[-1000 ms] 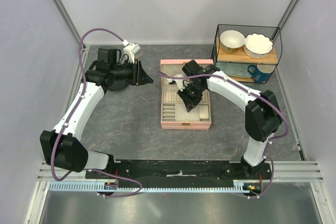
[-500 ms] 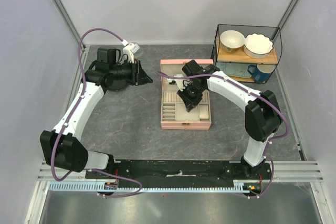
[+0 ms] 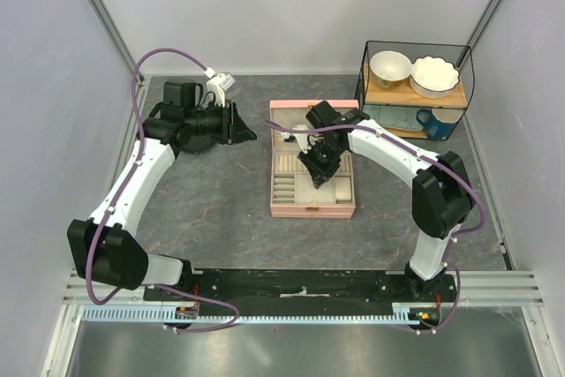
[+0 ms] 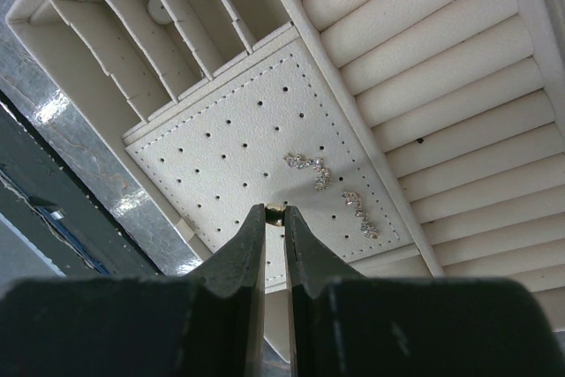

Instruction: Organize the mixed jewelry

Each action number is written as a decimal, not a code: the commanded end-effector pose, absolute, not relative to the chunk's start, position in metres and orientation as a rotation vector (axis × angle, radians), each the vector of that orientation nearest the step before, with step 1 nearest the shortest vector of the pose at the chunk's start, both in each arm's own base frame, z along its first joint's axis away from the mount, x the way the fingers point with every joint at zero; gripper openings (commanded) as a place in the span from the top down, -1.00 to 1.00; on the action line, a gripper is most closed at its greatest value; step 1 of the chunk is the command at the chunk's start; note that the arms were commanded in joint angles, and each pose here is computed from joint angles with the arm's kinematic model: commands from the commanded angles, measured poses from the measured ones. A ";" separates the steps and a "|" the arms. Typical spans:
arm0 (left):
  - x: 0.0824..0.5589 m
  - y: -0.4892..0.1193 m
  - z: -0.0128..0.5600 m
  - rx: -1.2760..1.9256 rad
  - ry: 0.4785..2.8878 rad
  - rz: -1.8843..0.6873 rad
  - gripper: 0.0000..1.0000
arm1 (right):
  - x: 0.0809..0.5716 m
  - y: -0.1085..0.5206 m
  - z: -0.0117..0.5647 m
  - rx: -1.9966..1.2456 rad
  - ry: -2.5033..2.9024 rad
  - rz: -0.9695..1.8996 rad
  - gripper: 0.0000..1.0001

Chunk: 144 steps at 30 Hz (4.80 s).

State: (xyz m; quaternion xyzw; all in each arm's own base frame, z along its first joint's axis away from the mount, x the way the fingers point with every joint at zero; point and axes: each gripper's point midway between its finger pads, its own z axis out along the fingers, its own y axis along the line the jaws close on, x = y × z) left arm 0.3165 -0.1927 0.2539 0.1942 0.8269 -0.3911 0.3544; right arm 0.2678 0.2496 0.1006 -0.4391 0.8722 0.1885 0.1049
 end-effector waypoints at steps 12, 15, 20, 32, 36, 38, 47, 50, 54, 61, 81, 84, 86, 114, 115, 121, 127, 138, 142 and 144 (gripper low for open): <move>0.314 -0.192 0.266 0.547 2.073 -1.014 0.32 | 0.269 0.250 0.094 -1.308 2.564 0.559 0.77; 0.314 -0.192 0.266 0.546 2.074 -1.017 0.32 | 0.269 0.250 0.093 -1.310 2.562 0.553 0.77; 0.314 -0.192 0.266 0.546 2.073 -1.019 0.32 | 0.273 0.249 0.090 -1.306 2.568 0.532 0.77; 0.312 -0.193 0.268 0.549 2.067 -1.037 0.32 | 0.281 0.245 0.093 -1.285 2.558 0.465 0.46; 0.312 -0.192 0.267 0.548 2.066 -1.031 0.31 | 0.286 0.246 0.106 -1.271 2.525 0.453 0.29; 0.312 -0.192 0.267 0.550 2.067 -1.032 0.31 | 0.288 0.246 0.113 -1.263 2.509 0.446 0.22; 0.313 -0.188 0.270 0.543 2.056 -1.007 0.31 | 0.296 0.246 0.140 -1.240 2.453 0.411 0.17; 0.312 -0.187 0.271 0.552 2.056 -0.999 0.31 | 0.294 0.246 0.148 -1.248 2.436 0.423 0.17; 0.311 -0.181 0.269 0.604 2.060 -0.943 0.31 | 0.282 0.251 0.163 -1.303 2.377 0.505 0.19; 0.304 -0.163 0.223 0.712 2.137 -0.791 0.31 | 0.254 0.279 0.185 -1.525 2.181 0.492 0.21; 0.236 -0.169 0.116 1.283 2.043 -0.696 0.31 | 0.270 0.313 0.222 -1.472 1.961 0.277 0.21; 0.228 -0.176 0.102 1.354 2.047 -0.652 0.31 | 0.275 0.305 0.220 -1.452 1.978 0.246 0.22; 0.222 -0.182 0.093 1.394 2.053 -0.642 0.31 | 0.278 0.300 0.218 -1.441 1.992 0.244 0.22; 0.220 -0.176 0.024 1.575 2.151 -0.412 0.34 | 0.283 0.267 0.199 -1.386 2.080 0.231 0.22; 0.220 -0.176 0.023 1.579 2.150 -0.411 0.34 | 0.283 0.267 0.198 -1.387 2.081 0.231 0.22; 0.218 -0.175 0.022 1.586 2.151 -0.411 0.35 | 0.282 0.267 0.196 -1.388 2.088 0.235 0.22; 0.214 -0.176 0.021 1.596 2.154 -0.436 0.36 | 0.283 0.266 0.196 -1.385 2.086 0.235 0.22; 0.205 -0.178 0.013 1.627 2.169 -0.463 0.41 | 0.282 0.265 0.195 -1.387 2.091 0.232 0.23; 0.204 -0.179 0.012 1.627 2.170 -0.461 0.42 | 0.281 0.265 0.194 -1.388 2.092 0.232 0.23; 0.204 -0.178 0.010 1.632 2.175 -0.454 0.42 | 0.281 0.264 0.194 -1.387 2.094 0.233 0.23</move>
